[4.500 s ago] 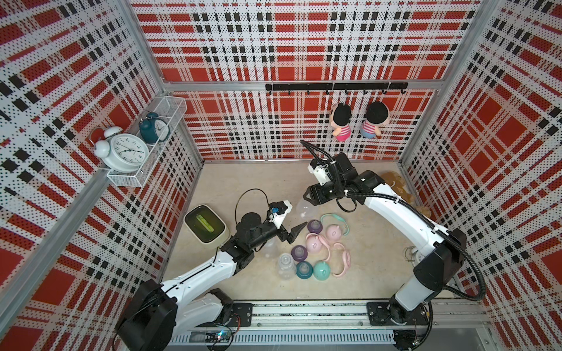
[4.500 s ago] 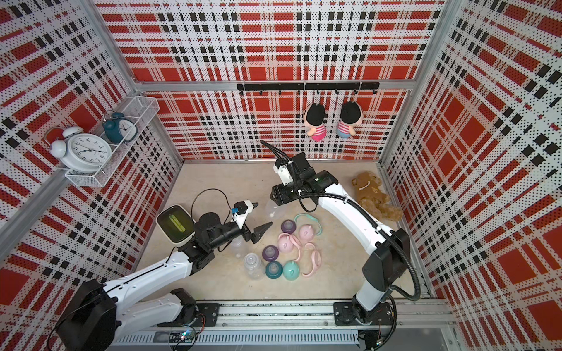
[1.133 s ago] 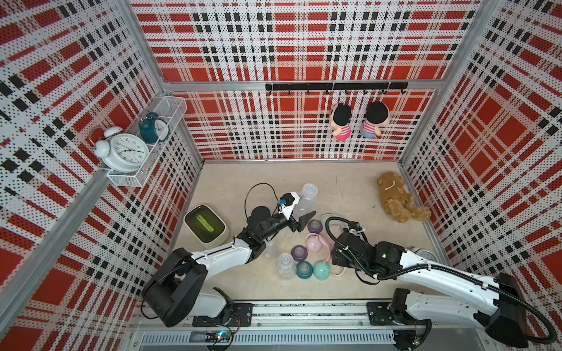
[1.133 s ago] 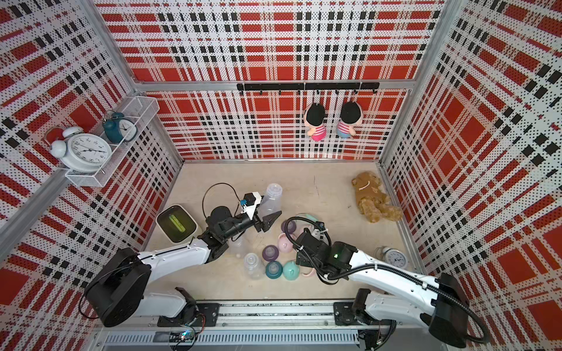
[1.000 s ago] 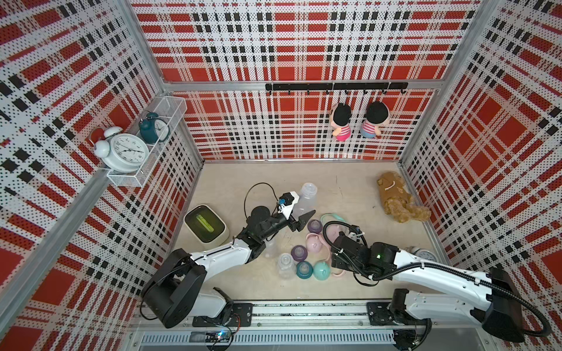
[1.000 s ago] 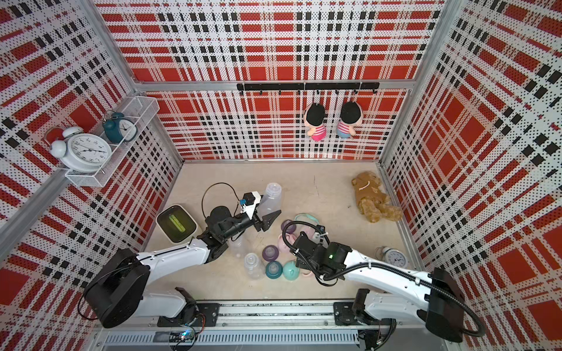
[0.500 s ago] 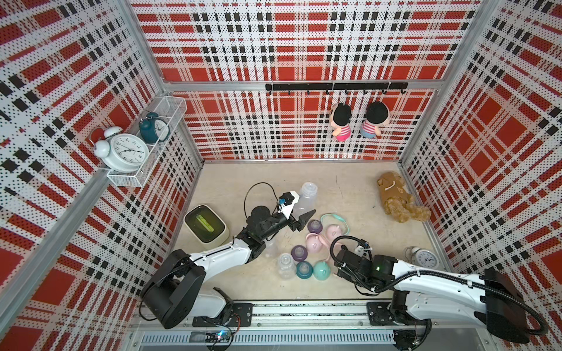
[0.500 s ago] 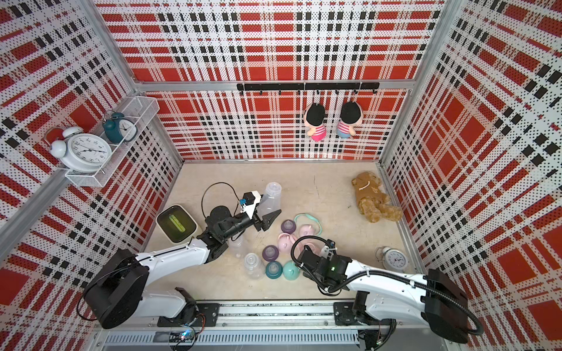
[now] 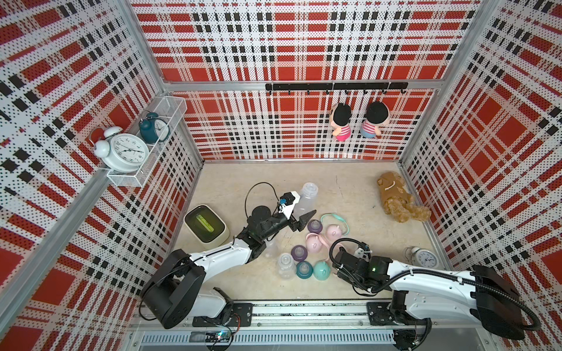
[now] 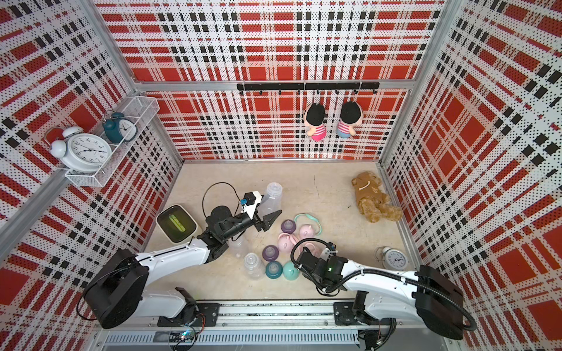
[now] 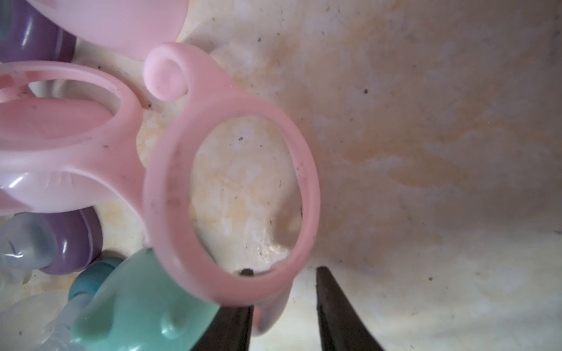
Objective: Assemble the baby bottles
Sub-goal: Pick up the handle at the center of the board.
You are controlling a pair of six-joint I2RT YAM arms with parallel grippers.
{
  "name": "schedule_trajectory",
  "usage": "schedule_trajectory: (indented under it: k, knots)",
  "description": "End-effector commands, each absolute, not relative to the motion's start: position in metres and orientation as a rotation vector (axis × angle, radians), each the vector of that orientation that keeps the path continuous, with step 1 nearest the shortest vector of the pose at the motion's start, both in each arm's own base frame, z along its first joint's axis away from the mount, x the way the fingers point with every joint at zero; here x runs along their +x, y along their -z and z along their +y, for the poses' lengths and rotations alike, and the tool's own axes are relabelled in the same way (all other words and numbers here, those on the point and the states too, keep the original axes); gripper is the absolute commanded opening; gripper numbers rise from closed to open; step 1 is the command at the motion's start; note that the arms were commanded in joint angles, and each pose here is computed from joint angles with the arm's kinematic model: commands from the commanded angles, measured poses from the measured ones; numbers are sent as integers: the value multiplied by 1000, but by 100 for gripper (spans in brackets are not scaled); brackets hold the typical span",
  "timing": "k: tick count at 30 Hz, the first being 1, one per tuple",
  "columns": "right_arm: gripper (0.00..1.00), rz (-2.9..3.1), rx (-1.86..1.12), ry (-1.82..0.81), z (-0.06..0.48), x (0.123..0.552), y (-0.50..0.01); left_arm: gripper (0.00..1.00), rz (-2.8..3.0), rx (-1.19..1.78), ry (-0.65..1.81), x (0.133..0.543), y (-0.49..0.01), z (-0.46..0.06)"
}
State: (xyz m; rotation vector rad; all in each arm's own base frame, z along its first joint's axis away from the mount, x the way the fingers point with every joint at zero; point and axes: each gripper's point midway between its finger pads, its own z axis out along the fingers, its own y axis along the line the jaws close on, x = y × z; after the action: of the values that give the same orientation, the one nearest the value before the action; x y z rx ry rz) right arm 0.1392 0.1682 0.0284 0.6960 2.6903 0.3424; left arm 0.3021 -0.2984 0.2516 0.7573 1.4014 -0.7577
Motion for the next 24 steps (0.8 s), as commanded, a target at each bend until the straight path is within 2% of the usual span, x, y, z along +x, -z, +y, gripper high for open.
schedule_trajectory:
  k: [1,4,13,19,24]
  knots:
    - [34,2690,747,-339,165,138,-19,0,1351,752,750,304,-269,-302]
    - [30,2693,745,-314,161,139,-17,0,1351,752,750,304,-269,-302]
    - [8,2683,750,-230,143,140,-15,0,1350,756,754,304,-270,-304]
    - [2,2651,746,-165,129,141,-21,0,1357,766,766,305,-266,-307]
    - [0,2585,646,-14,114,157,-56,0,1356,776,776,304,-265,-309]
